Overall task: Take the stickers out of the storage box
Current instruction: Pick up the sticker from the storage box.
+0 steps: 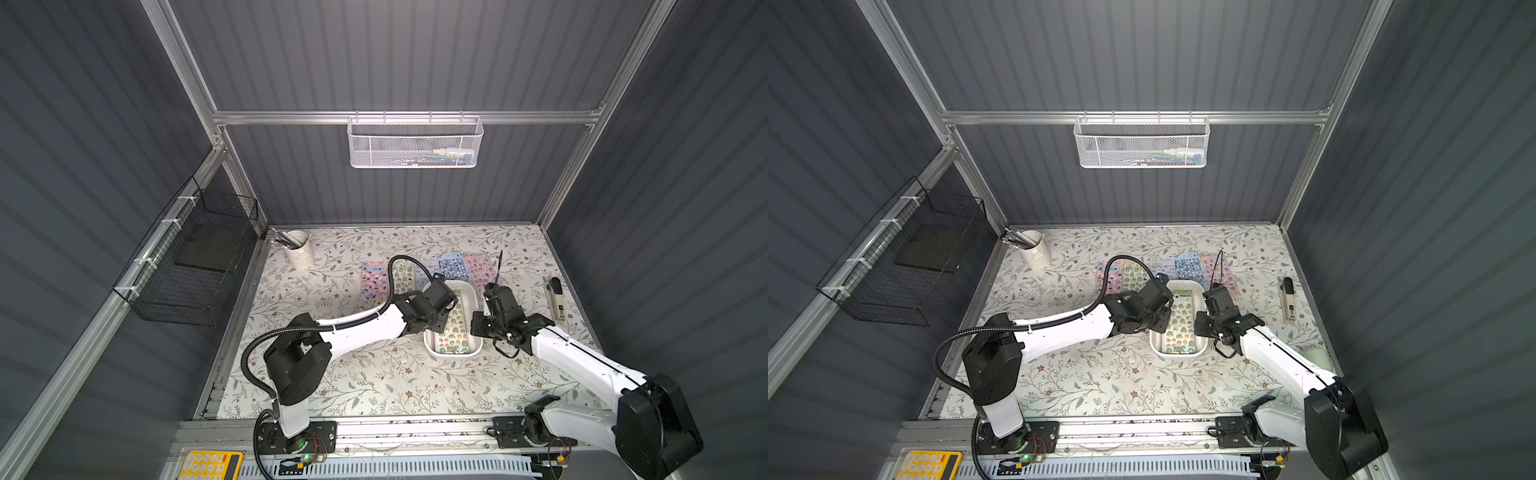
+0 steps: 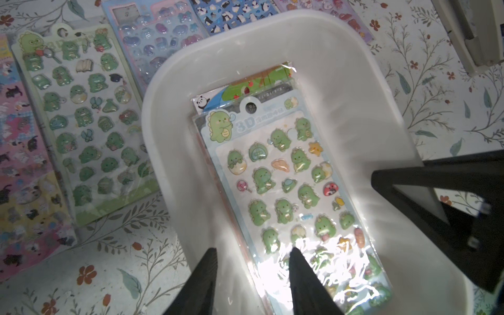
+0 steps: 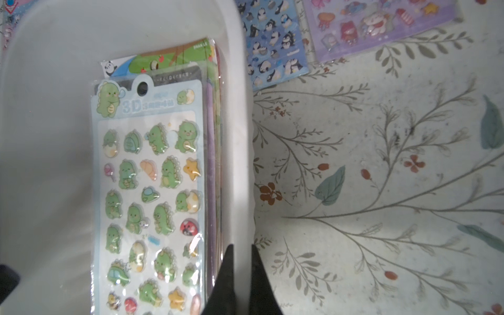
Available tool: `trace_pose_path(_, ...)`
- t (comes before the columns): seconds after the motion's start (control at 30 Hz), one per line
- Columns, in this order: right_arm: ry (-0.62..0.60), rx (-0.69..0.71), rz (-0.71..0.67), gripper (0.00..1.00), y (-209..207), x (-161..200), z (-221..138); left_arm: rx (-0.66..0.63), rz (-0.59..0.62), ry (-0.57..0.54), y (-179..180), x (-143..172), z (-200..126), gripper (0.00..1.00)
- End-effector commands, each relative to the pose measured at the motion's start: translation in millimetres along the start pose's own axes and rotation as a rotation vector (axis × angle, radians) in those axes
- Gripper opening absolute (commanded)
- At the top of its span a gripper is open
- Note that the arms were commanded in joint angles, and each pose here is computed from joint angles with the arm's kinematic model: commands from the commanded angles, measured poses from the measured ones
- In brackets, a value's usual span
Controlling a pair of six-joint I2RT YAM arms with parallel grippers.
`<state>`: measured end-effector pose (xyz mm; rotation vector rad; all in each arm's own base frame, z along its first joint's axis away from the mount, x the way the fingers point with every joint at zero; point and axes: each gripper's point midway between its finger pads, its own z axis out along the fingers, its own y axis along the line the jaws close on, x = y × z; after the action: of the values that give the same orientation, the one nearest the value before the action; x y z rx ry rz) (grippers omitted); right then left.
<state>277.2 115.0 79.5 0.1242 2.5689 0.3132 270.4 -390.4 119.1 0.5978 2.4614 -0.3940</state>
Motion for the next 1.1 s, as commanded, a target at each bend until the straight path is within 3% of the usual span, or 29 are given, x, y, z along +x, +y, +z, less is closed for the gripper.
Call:
trace_pose_path(0.0,-0.051,-0.023,0.019,0.05,3.9,-10.9,0.3,-0.040,0.009,0.025,3.0,7.2,9.7,0.49)
trace_pose_path(0.3,-0.062,-0.045,0.008,0.05,5.3,-7.9,0.8,-0.057,0.025,0.070,3.0,19.8,34.8,0.51)
trace_pose_path(0.33,-0.059,-0.043,0.006,0.05,4.4,-7.2,1.2,-0.045,0.019,0.047,-3.1,7.7,32.7,0.51)
trace_pose_path(0.6,-0.061,-0.043,0.006,0.05,4.4,-7.2,2.4,-0.100,0.000,0.074,3.1,12.5,45.4,0.51)
trace_pose_path(1.07,-0.073,-0.055,0.009,0.05,6.5,-9.2,0.9,-0.166,-0.072,0.109,14.3,28.3,62.1,0.65)
